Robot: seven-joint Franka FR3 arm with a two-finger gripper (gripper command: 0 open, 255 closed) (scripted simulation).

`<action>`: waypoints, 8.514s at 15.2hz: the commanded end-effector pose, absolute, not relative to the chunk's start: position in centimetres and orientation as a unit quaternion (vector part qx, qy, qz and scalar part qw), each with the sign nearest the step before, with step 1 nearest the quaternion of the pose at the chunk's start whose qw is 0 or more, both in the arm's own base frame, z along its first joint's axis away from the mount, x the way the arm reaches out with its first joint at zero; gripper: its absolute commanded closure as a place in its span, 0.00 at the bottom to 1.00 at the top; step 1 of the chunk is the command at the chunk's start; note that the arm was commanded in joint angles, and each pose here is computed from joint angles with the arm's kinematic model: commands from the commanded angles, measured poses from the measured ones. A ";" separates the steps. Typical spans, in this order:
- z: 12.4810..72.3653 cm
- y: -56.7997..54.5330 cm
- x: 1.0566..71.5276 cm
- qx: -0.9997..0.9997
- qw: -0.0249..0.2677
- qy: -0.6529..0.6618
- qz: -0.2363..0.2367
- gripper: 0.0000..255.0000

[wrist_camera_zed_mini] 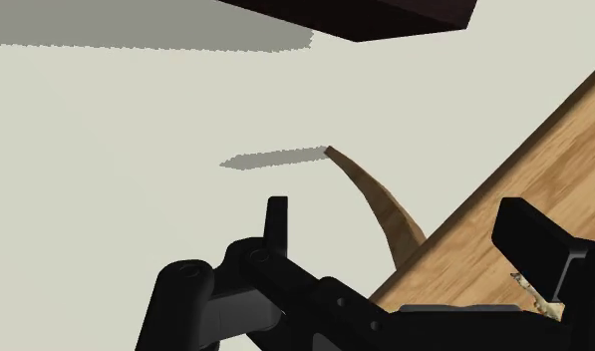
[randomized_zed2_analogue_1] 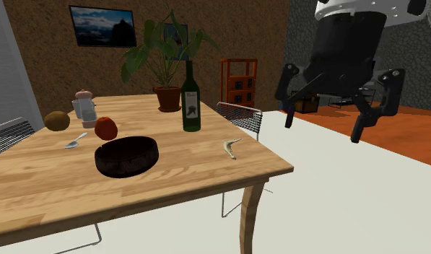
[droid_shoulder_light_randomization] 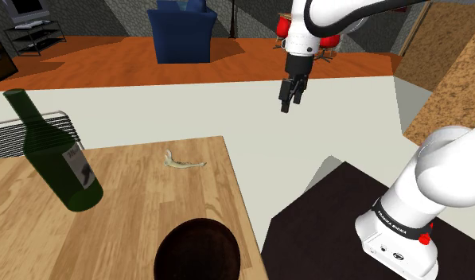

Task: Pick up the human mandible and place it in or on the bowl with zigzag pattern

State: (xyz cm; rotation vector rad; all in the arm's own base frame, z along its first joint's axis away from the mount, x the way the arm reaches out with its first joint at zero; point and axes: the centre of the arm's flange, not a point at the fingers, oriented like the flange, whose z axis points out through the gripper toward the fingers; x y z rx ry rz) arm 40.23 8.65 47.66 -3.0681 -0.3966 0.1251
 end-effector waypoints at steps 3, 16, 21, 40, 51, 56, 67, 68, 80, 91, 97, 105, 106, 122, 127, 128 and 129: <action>45.3 11.8 42.9 -0.984 0.040 -0.169 0.030 0.00; 38.8 24.3 49.8 -0.950 0.093 -0.297 -0.001 0.00; 36.9 29.7 51.6 -0.932 0.113 -0.345 -0.013 0.00; 31.1 37.7 52.9 -0.905 0.137 -0.401 -0.028 0.00; 31.1 37.7 52.9 -0.905 0.137 -0.401 -0.028 1.00; 32.1 42.2 51.4 -0.904 0.000 -0.418 -0.089 0.00; 28.2 42.5 52.0 -0.904 0.000 -0.418 -0.089 0.00; 28.2 42.5 52.0 -0.904 0.000 -0.418 -0.089 0.00; 28.4 42.8 51.7 -0.904 0.000 -0.418 -0.089 1.00; 32.9 42.5 52.0 -0.904 0.000 -0.418 -0.089 1.00; 36.1 42.5 52.0 -0.904 0.000 -0.418 -0.089 1.00; 40.3 42.5 52.0 -0.904 0.000 -0.418 -0.089 1.00; 40.8 42.5 52.0 -0.904 0.000 -0.418 -0.089 1.00; 43.4 47.7 38.5 -0.904 0.000 -0.418 -0.089 1.00; 43.4 50.1 32.3 -0.904 0.000 -0.418 -0.089 1.00; 43.5 50.5 31.1 -0.904 0.000 -0.418 -0.089 1.00; 43.5 51.0 29.8 -0.904 0.000 -0.418 -0.089 1.00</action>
